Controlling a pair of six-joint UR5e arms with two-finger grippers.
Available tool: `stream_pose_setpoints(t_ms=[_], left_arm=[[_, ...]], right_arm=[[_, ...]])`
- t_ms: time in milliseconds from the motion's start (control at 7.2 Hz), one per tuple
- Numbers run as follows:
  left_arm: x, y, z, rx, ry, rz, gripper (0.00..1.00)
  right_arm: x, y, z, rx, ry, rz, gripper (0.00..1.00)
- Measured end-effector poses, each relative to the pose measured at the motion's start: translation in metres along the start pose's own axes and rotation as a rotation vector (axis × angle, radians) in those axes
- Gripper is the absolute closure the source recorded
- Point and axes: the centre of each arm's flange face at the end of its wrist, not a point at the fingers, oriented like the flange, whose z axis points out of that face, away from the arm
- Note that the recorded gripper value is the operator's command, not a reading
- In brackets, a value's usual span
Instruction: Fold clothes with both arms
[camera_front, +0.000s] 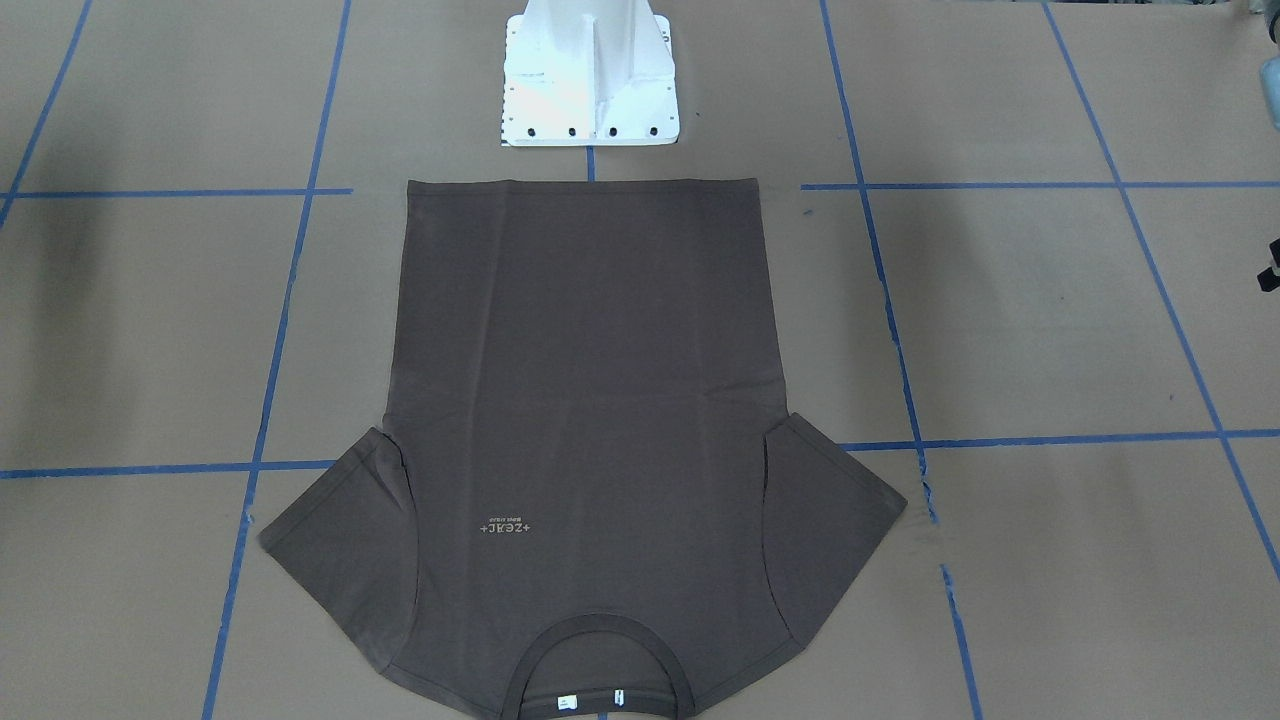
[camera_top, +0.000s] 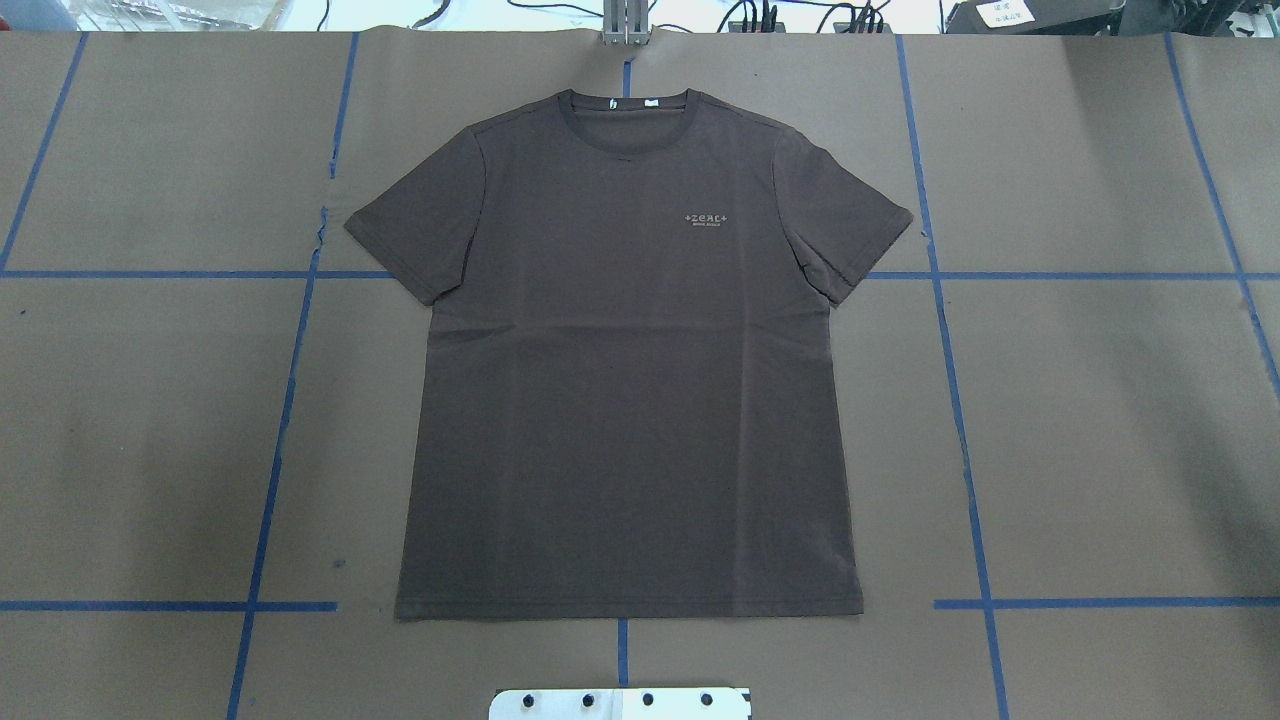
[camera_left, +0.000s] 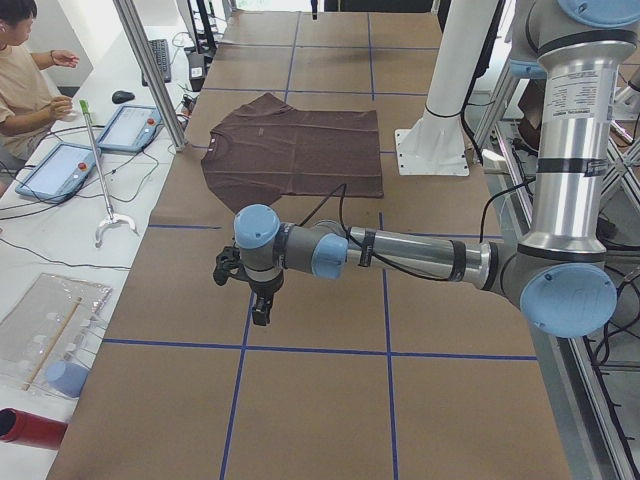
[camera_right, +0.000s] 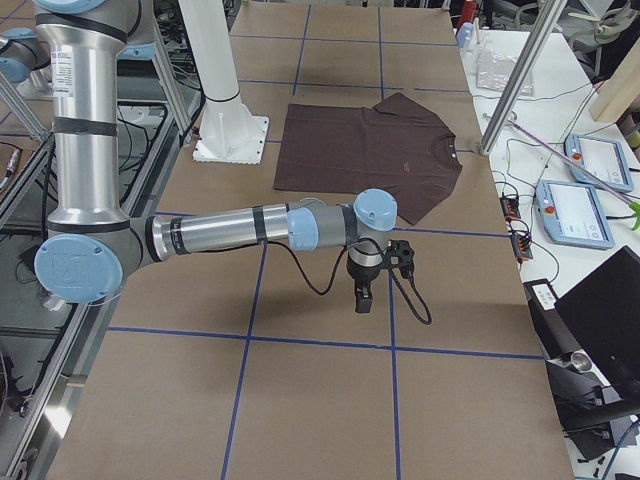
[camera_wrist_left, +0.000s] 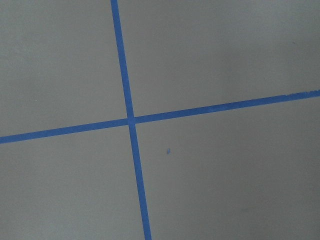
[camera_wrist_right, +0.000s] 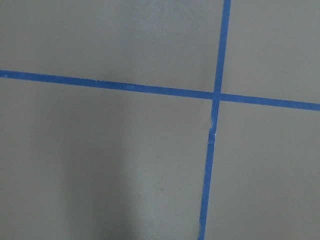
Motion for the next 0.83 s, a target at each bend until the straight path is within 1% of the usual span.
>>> stream_pose_setpoints(t_ms=[139,278,417,556,694,833], left_arm=[[0.002,0.000,-0.001,0.017,0.001,0.018,0.00],[0.001,0.001,0.000,0.025,0.003,0.026,0.00],[0.000,-0.001,0.002,0.039,0.006,0.039,0.00],[-0.001,-0.006,0.005,0.070,0.011,0.063,0.00],[-0.001,-0.008,0.008,0.105,0.019,0.083,0.00],[0.000,-0.010,0.008,0.133,0.024,0.100,0.00]], right_arm=[[-0.003,-0.001,0.000,-0.001,-0.011,-0.003,0.00],[-0.012,-0.006,0.005,0.001,-0.028,-0.028,0.00],[-0.032,-0.012,0.017,0.007,-0.048,-0.090,0.00],[-0.057,-0.018,0.032,0.013,-0.068,-0.162,0.00],[-0.092,-0.032,0.046,0.021,-0.079,-0.213,0.00],[-0.138,-0.056,0.059,0.028,-0.080,-0.218,0.00]])
